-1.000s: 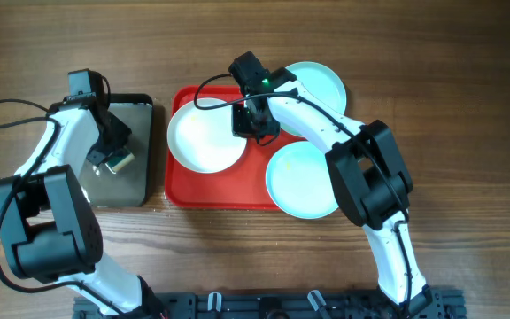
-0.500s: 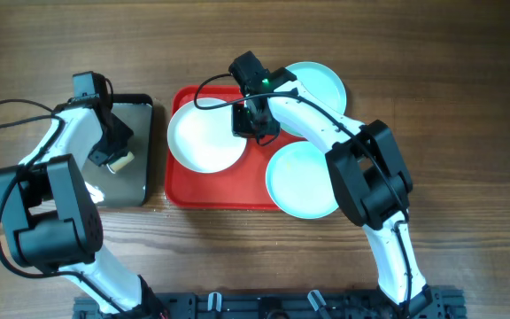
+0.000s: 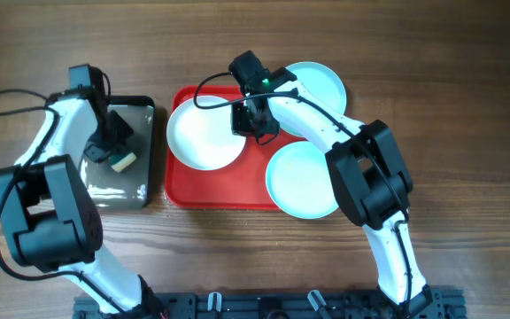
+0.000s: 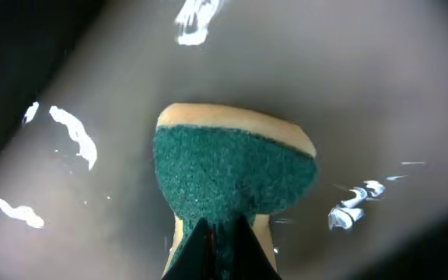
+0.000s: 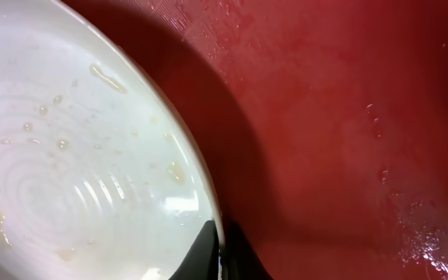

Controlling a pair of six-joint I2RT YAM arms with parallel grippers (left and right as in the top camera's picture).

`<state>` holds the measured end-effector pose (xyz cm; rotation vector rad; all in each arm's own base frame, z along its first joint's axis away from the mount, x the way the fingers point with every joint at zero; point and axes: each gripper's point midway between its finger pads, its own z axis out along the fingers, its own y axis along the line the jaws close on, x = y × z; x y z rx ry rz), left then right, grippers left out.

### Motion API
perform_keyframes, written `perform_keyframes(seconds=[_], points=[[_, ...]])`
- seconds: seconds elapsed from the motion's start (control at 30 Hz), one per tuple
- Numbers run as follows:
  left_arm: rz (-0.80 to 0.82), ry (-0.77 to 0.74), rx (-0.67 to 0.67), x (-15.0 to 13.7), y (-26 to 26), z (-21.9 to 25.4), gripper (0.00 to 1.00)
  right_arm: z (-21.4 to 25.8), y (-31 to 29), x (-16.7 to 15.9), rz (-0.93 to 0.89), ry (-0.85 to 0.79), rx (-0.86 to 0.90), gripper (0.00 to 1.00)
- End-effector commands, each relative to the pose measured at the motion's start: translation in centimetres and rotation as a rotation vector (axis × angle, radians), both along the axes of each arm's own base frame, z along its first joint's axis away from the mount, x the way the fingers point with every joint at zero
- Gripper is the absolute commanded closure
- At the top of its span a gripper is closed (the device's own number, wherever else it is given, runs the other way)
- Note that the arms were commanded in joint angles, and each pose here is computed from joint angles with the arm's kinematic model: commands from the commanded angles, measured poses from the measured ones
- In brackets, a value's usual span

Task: Clean dirty plates on tray and stack at the side
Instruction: 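Lower the left gripper into the black tray and grasp the sponge, then carry the sponge with the left gripper onto the white plate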

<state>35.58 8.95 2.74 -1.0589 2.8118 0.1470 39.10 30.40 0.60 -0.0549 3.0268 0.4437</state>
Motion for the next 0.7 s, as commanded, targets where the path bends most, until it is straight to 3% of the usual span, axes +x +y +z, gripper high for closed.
perform_keyframes(seconds=[0.0, 0.1, 0.27, 0.4, 0.67], points=[[-0.158, -0.192, -0.044, 3.5, -1.2, 7.1, 0.96, -0.9, 0.5, -0.3, 0.034, 0.025, 0.041, 0.96], [-0.245, -0.264, -0.080, 4.2, -3.2, 9.8, 0.96, -0.8, 0.3, -0.2, 0.026, 0.038, 0.061, 0.96], [-0.440, -0.279, -0.118, 4.9, -8.0, 10.0, 0.96, -0.8, 0.4, -0.3, 0.027, 0.048, 0.068, 0.96], [-0.558, -0.256, -0.128, 5.3, -11.9, 8.6, 0.96, -0.8, 0.2, -0.6, 0.026, 0.061, 0.064, 0.96], [-0.672, -0.140, -0.151, 5.2, -15.0, 3.4, 0.96, -0.8, -1.1, -2.2, 0.005, 0.178, 0.081, 0.96]])
